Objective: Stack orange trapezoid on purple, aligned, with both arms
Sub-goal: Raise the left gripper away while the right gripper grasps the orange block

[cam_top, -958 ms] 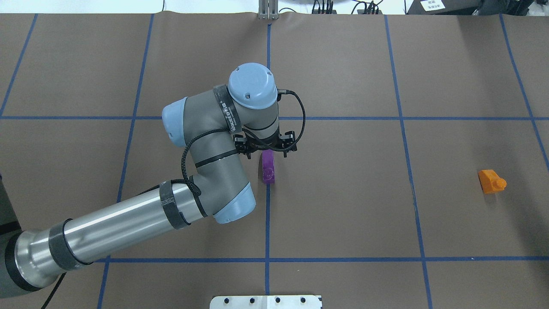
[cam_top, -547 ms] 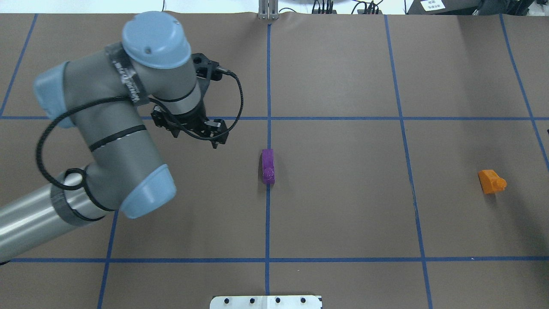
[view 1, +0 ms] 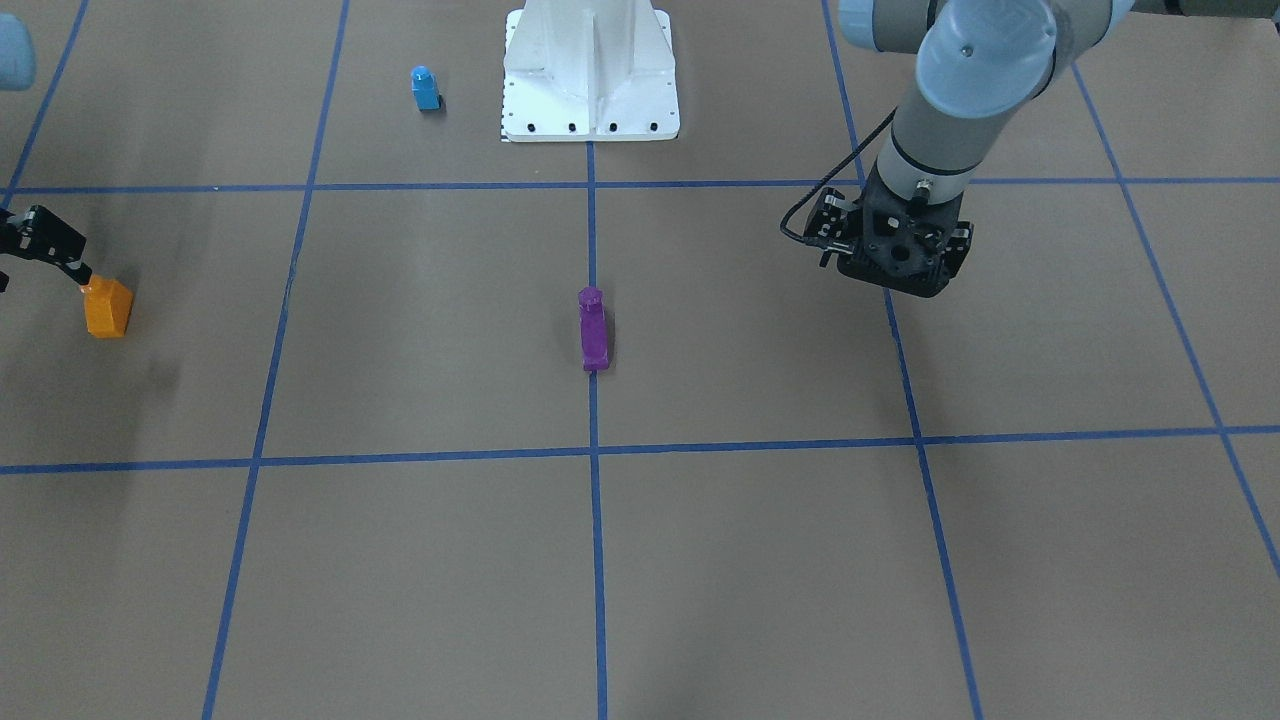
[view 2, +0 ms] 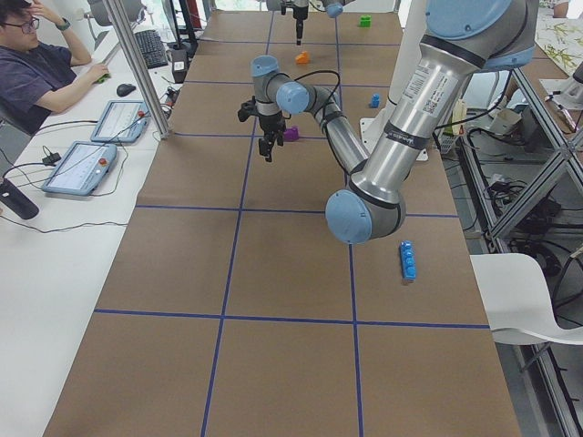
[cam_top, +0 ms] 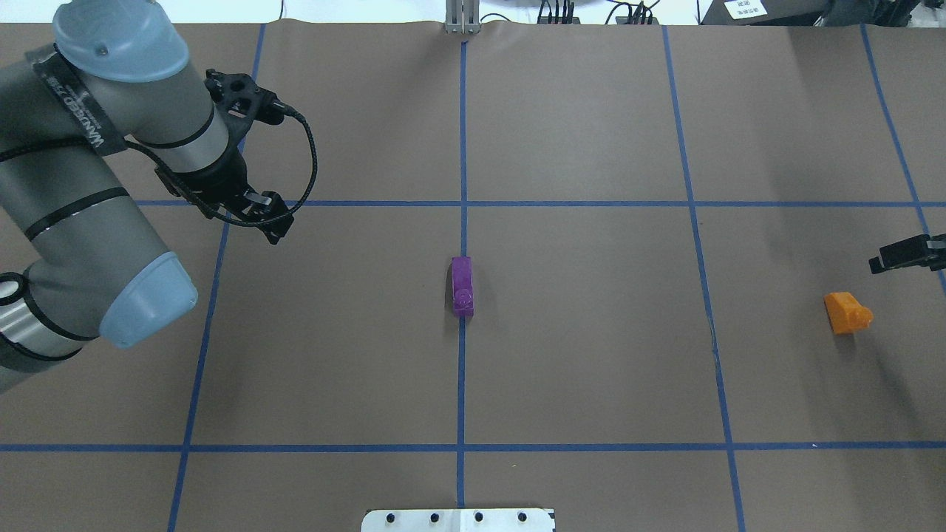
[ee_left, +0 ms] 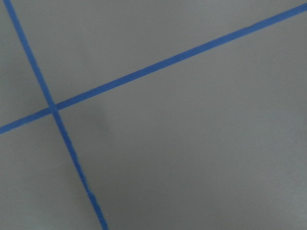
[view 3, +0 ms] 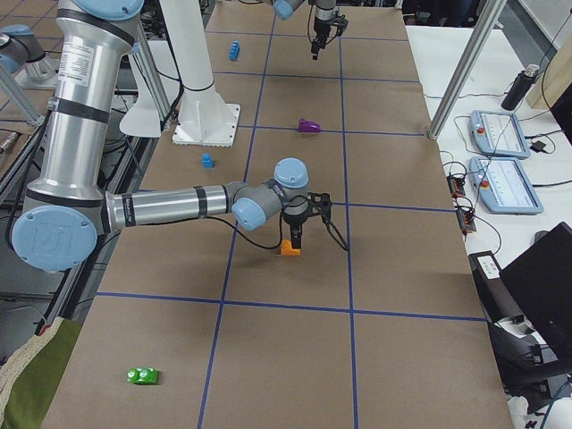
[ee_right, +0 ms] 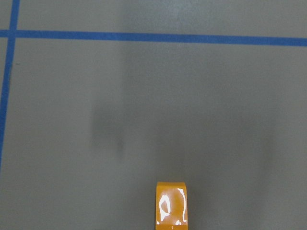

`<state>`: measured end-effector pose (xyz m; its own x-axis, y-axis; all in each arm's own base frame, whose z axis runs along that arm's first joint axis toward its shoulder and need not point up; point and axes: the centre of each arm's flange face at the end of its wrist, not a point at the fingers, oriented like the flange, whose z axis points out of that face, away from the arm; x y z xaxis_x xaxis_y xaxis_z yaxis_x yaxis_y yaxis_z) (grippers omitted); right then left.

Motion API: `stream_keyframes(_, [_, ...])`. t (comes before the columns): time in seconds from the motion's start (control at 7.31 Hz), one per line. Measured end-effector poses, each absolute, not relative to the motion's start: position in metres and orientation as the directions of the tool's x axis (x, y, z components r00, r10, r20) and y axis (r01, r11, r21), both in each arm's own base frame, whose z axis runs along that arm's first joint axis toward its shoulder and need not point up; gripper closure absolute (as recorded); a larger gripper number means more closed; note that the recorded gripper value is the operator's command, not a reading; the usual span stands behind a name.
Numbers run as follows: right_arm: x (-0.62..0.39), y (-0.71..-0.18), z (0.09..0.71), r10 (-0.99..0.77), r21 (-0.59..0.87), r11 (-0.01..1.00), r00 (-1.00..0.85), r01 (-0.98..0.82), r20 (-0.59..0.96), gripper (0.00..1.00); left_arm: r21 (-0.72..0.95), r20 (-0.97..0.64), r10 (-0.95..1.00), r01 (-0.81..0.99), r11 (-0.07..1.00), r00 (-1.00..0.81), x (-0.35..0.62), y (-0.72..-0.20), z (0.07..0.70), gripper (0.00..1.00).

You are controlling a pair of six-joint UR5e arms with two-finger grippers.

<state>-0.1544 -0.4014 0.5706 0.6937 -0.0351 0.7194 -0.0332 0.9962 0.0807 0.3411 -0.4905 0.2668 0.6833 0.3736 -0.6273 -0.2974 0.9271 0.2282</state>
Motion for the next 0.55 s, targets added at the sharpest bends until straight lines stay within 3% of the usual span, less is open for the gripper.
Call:
stream_keyframes(0.27, [-0.173,-0.394,0.599,-0.048,0.085,0.996,0.709,-0.017,0.704,0.00,0.234,-0.629,0.376,-0.295,0.926,0.681,0.338,-0.491,0.274,0.00])
stream_keyframes(0.55, [-0.179,-0.391,0.609,-0.054,0.082,0.997,0.706,-0.006,0.707,0.13,0.234,-0.629,0.374,-0.293,0.927,0.681,0.338,-0.491,0.275,0.00])
